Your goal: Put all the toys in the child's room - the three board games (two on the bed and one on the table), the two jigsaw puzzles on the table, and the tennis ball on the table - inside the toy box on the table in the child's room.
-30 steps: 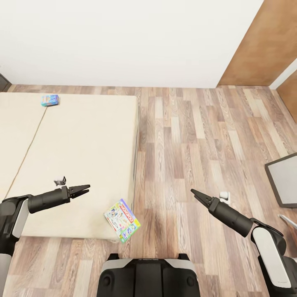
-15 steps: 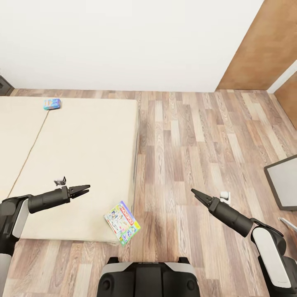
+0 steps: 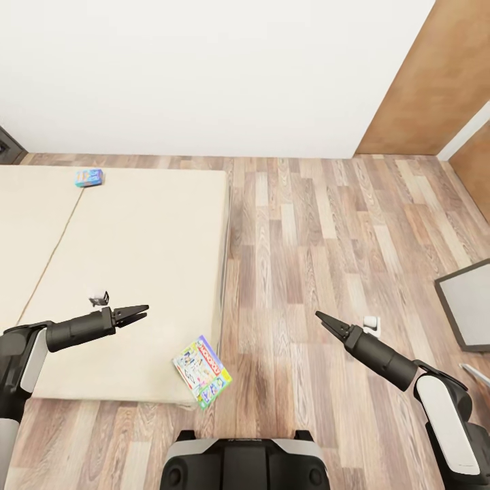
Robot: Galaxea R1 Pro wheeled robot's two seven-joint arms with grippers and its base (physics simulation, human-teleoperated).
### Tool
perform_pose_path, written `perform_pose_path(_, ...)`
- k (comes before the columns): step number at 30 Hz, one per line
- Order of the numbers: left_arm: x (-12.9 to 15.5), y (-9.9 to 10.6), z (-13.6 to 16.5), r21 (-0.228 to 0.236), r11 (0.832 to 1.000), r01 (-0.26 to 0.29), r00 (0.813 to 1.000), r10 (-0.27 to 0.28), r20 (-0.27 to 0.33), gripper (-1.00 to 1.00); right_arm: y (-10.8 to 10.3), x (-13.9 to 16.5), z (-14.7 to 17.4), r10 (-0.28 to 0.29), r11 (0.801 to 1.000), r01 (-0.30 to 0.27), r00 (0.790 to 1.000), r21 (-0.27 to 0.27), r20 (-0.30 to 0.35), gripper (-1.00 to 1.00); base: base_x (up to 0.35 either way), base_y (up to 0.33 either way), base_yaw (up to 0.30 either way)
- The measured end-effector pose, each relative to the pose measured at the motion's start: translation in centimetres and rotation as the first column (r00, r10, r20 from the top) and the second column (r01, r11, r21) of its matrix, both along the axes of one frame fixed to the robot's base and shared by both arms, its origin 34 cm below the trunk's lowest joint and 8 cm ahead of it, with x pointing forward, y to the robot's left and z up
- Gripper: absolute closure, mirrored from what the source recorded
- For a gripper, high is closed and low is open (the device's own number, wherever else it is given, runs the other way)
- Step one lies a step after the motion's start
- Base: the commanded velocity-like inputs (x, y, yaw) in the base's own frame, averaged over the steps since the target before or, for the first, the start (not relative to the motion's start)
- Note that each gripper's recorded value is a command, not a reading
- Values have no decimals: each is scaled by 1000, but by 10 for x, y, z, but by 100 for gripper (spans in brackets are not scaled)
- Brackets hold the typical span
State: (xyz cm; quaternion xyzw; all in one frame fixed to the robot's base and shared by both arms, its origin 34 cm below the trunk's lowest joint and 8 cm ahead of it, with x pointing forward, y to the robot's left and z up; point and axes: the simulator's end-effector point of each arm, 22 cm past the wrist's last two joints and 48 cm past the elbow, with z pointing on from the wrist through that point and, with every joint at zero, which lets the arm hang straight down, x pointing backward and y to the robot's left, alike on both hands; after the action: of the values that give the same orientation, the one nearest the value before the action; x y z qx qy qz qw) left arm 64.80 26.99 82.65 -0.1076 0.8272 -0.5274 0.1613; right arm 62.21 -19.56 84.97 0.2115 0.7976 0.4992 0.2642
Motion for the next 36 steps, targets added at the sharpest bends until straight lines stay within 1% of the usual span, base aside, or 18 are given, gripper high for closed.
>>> perform_pose_path(14, 4, 0, 13, 0, 1000, 0, 1000, 0, 23, -100, -3, 3, 6, -13, 1000, 13, 1000, -6, 20, -100, 0, 0, 0)
perform_pose_path(36, 9, -1, 32, 0, 1000, 1, 998, -1, 59, -100, -3, 8, 25, -15, 1000, 15, 998, -6, 56, -100, 0, 0, 0)
